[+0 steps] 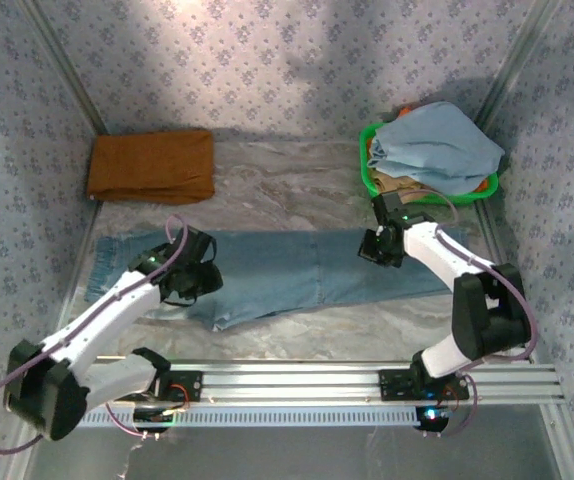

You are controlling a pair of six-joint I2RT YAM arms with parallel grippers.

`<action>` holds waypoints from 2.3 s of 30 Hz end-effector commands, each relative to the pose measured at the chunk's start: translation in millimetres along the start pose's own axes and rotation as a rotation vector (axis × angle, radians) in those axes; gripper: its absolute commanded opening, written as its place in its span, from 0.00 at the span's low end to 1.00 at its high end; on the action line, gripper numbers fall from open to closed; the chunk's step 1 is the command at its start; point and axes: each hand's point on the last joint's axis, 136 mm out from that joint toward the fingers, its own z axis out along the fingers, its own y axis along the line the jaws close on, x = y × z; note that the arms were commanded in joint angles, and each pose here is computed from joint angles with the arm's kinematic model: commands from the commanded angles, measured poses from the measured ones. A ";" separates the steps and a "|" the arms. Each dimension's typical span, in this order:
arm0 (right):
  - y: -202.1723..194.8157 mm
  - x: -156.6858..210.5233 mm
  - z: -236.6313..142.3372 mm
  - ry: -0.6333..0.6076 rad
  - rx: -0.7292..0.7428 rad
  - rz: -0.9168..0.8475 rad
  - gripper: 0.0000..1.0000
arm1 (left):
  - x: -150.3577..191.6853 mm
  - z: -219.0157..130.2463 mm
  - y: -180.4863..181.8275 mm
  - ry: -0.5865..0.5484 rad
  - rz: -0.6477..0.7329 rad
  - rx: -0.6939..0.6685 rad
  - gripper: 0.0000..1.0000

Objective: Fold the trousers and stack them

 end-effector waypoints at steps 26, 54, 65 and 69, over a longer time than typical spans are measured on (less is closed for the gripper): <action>-88.6 -23.6 -10.9 0.032 0.018 0.267 0.06 | -113.6 66.5 136.8 -0.151 -0.485 -0.224 0.00; -254.3 -23.8 25.0 0.048 0.159 0.825 0.50 | -118.7 10.1 24.2 -0.106 -0.321 0.109 0.60; -243.9 -28.6 0.9 -0.015 0.158 0.799 0.59 | -119.6 3.1 23.3 -0.114 -0.306 0.109 0.60; -249.0 -11.1 -5.5 -0.001 0.224 0.817 0.64 | -118.9 2.9 23.2 -0.116 -0.304 0.114 0.60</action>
